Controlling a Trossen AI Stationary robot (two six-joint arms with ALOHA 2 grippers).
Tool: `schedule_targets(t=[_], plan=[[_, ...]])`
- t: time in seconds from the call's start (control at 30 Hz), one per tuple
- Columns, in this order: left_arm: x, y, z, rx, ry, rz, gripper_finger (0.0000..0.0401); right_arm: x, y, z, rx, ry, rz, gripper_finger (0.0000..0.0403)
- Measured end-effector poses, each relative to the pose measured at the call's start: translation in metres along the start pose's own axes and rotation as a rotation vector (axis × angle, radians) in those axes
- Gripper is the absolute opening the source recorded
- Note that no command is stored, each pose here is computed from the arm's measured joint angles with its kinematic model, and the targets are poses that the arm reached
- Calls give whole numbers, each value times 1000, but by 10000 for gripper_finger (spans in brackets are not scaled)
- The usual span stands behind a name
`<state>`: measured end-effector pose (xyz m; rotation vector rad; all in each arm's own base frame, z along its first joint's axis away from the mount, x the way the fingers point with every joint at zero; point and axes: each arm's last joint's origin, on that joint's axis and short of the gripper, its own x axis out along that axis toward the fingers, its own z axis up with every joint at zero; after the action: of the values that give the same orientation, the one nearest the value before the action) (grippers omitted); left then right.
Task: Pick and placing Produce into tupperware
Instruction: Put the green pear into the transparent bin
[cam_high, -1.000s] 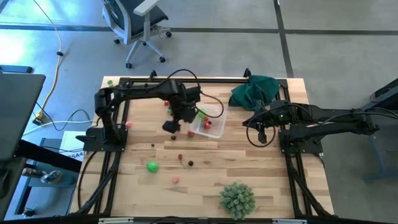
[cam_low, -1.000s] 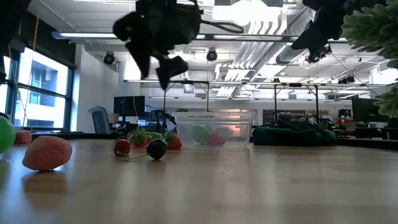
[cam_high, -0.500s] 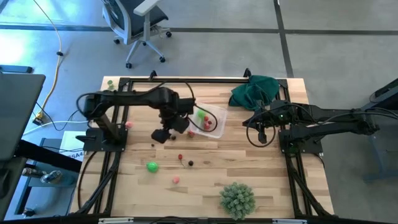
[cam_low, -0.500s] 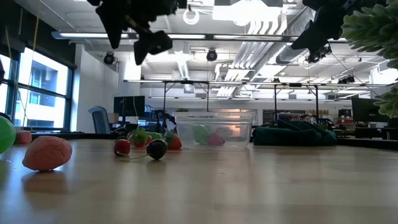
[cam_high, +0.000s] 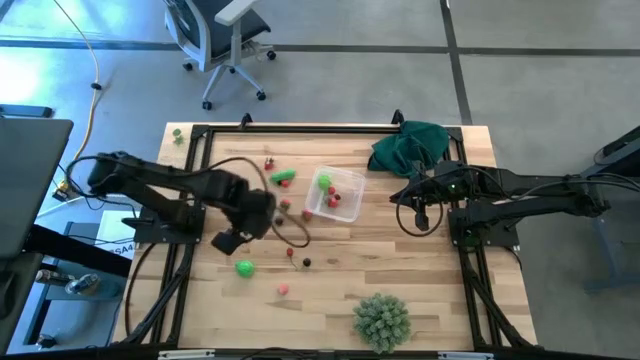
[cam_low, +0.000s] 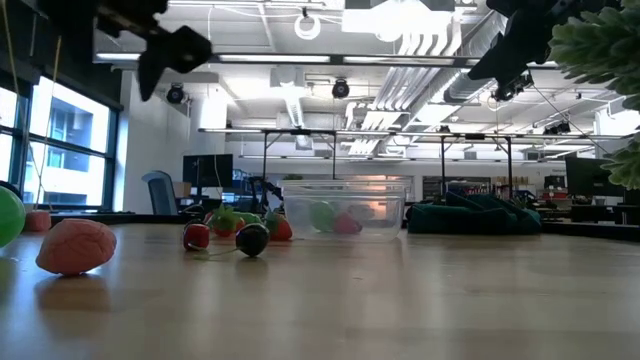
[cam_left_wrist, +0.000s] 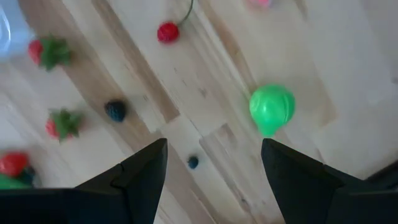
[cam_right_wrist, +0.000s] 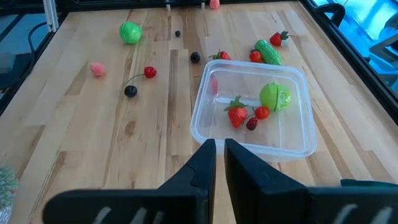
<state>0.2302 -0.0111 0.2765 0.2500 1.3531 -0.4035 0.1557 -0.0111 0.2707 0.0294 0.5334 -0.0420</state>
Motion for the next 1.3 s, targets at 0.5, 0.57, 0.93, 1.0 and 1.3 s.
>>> schedule_targets(t=[0.5,0.57,0.93,1.0,1.3], plan=[[48,-38,-6,133,-9,5,248,0,0,0,0,-1,0,24],[49,-41,-5,146,-19,-6,248,0,0,0,0,0,0,24],[49,-53,1,222,-64,-38,248,0,0,0,0,0,0,24],[50,-58,4,247,-85,-37,248,0,0,0,1,0,-1,24],[51,-83,7,356,-84,29,248,0,0,0,0,0,-1,24]])
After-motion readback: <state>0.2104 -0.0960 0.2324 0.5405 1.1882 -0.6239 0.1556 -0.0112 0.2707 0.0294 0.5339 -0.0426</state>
